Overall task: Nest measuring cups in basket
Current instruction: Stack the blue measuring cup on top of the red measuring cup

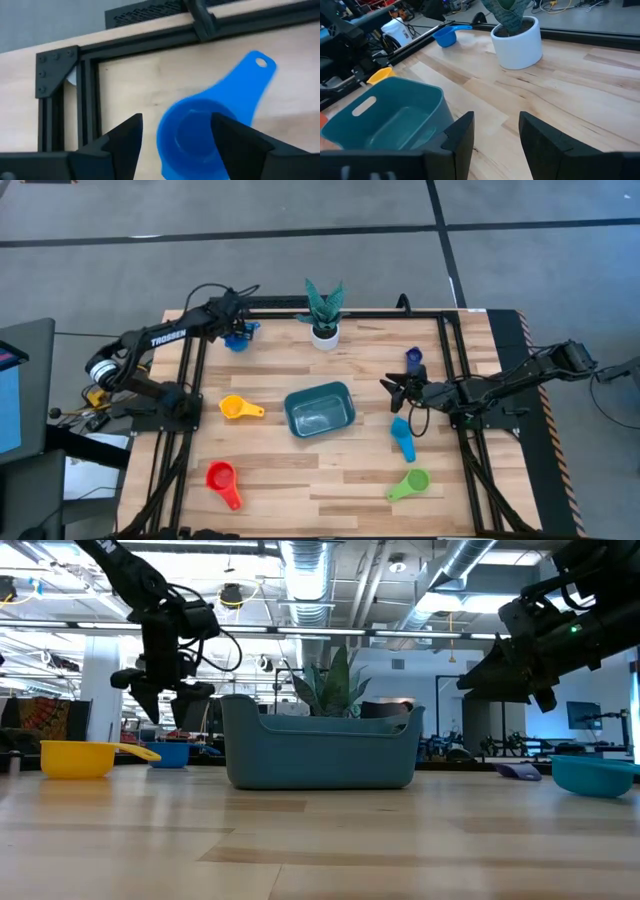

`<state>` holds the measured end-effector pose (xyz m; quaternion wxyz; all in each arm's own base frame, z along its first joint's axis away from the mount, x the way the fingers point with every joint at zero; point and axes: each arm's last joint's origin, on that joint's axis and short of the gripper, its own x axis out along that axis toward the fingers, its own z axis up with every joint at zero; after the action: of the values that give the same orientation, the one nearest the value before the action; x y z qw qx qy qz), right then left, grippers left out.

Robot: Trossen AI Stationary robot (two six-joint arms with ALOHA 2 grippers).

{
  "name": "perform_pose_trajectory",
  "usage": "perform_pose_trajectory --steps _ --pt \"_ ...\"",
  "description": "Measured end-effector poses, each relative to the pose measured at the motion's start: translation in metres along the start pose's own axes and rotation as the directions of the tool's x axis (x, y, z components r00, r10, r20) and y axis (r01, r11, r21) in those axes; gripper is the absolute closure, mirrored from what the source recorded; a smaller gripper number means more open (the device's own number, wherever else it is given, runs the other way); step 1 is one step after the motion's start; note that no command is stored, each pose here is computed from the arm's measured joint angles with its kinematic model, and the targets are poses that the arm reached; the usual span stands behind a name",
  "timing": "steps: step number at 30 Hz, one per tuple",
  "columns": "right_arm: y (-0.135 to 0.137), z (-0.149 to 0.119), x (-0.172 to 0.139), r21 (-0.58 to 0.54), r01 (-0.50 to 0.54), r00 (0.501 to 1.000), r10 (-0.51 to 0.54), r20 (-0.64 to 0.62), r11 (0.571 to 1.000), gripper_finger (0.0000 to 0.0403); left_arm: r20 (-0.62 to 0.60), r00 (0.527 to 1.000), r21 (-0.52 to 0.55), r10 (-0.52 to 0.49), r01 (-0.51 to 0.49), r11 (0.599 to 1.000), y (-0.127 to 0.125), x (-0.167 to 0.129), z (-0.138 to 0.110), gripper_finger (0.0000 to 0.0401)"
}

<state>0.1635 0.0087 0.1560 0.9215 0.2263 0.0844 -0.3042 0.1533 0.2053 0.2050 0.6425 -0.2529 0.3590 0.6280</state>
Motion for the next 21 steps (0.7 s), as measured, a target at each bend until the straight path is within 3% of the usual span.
perform_pose_trajectory --steps 12,21 --pt "0.004 -0.004 -0.004 -0.017 -0.031 0.999 0.031 -0.025 0.999 0.0231 -0.151 0.987 0.025 0.059 -0.056 0.998 -0.005 0.037 -0.013 0.0252" --pt "0.005 -0.007 -0.006 -0.035 -0.045 0.998 0.044 -0.043 0.998 0.0245 -0.191 0.979 0.131 0.071 -0.046 0.990 -0.009 0.046 -0.018 0.0382"
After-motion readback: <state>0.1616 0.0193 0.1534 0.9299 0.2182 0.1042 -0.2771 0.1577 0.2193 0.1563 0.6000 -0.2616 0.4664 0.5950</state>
